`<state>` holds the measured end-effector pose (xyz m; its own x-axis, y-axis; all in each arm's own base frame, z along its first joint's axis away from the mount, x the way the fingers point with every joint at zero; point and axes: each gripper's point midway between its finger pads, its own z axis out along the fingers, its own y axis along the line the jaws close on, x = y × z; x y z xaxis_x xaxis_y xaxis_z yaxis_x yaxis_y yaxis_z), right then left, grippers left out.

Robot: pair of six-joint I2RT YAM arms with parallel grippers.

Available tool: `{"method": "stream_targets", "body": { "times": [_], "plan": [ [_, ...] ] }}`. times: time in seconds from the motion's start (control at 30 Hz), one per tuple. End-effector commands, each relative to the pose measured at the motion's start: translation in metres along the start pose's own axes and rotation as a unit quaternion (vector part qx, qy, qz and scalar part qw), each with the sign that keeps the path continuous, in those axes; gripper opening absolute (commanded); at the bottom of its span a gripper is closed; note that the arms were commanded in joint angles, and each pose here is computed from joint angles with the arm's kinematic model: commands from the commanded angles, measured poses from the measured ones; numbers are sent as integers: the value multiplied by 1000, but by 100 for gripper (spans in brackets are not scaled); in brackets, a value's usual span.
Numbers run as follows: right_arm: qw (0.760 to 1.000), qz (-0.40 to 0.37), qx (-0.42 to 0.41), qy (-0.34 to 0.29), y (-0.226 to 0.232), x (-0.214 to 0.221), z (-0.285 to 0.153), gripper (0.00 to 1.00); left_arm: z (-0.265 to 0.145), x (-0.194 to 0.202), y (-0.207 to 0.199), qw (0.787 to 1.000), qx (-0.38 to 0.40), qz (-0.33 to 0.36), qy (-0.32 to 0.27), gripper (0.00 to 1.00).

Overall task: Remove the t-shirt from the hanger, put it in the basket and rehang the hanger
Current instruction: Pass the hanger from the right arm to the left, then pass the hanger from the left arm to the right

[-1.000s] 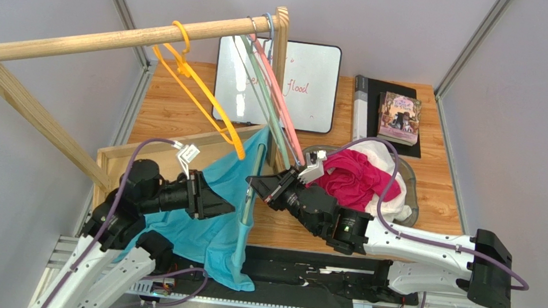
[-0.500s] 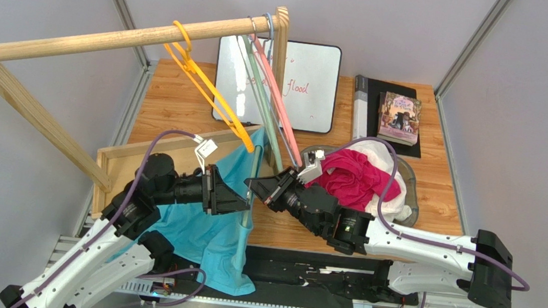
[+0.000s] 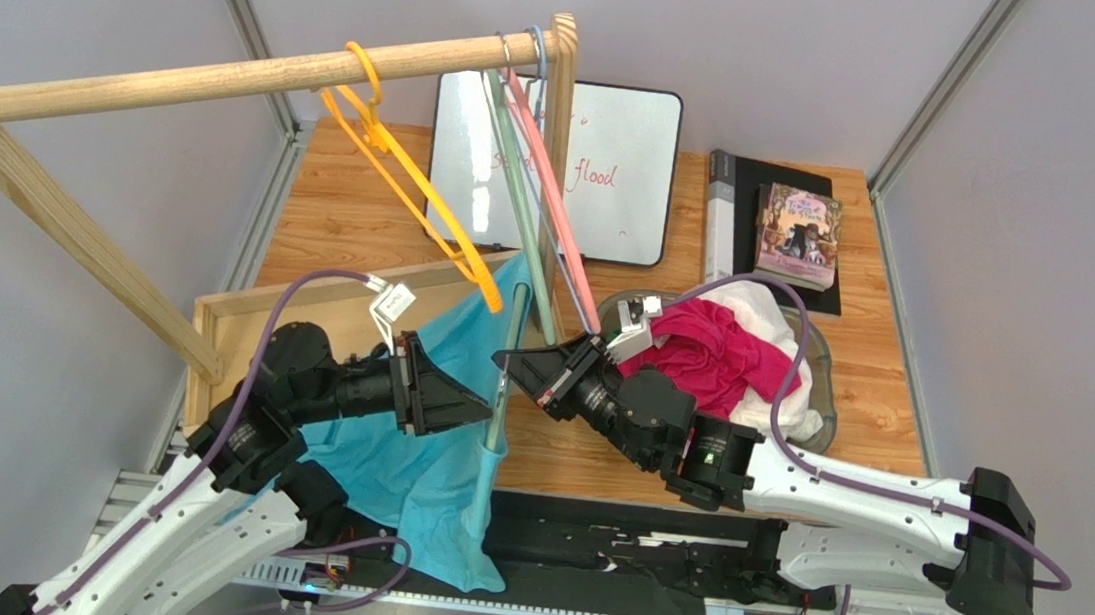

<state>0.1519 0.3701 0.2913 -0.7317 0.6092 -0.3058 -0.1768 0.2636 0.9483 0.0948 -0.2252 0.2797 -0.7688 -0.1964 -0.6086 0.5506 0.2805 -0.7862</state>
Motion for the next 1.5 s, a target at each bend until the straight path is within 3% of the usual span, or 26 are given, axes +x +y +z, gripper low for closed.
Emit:
{"method": "stream_targets", "body": {
  "times": [0.0,0.33,0.53,0.63,0.73,0.8,0.9,1.07,1.2,1.27,1.33,1.37,1.47],
  "plan": [
    [997,44,-68,-8,42,-11,-8,0,12,6,15,999,-10,-29,11,43],
    [997,40,-61,-11,38,-10,-4,0,29,10,-1,997,50,-38,32,39],
    [997,42,-59,-5,37,-5,1,0,26,7,-7,997,59,-37,25,43],
    [997,43,-64,3,41,-2,2,0,29,8,-6,997,57,-41,28,33],
    [998,35,-59,8,36,1,3,0,29,9,-2,998,40,-41,36,0],
    [999,19,-46,0,27,-4,-2,4,27,14,8,998,5,-51,47,0],
    [999,-32,-8,-12,3,-11,-11,20,17,10,7,998,-23,-40,44,0],
    [994,-107,25,-20,-32,-30,-23,34,9,7,-3,999,-17,-33,38,0],
    [983,-183,27,15,-59,-28,-33,68,5,-3,-8,999,-25,-30,16,0],
    [978,-204,-16,43,-54,-18,-41,76,4,-10,-8,999,-29,-30,-4,0],
    [971,-230,-33,62,-68,-8,-48,91,5,-20,-11,999,-26,-28,-31,0],
    [966,-232,-92,72,-48,-3,-58,93,4,-25,-14,998,-22,-29,-44,0],
    [935,-286,-159,134,-48,23,-76,100,5,-47,-21,995,-13,-35,-97,0]
  ]
}}
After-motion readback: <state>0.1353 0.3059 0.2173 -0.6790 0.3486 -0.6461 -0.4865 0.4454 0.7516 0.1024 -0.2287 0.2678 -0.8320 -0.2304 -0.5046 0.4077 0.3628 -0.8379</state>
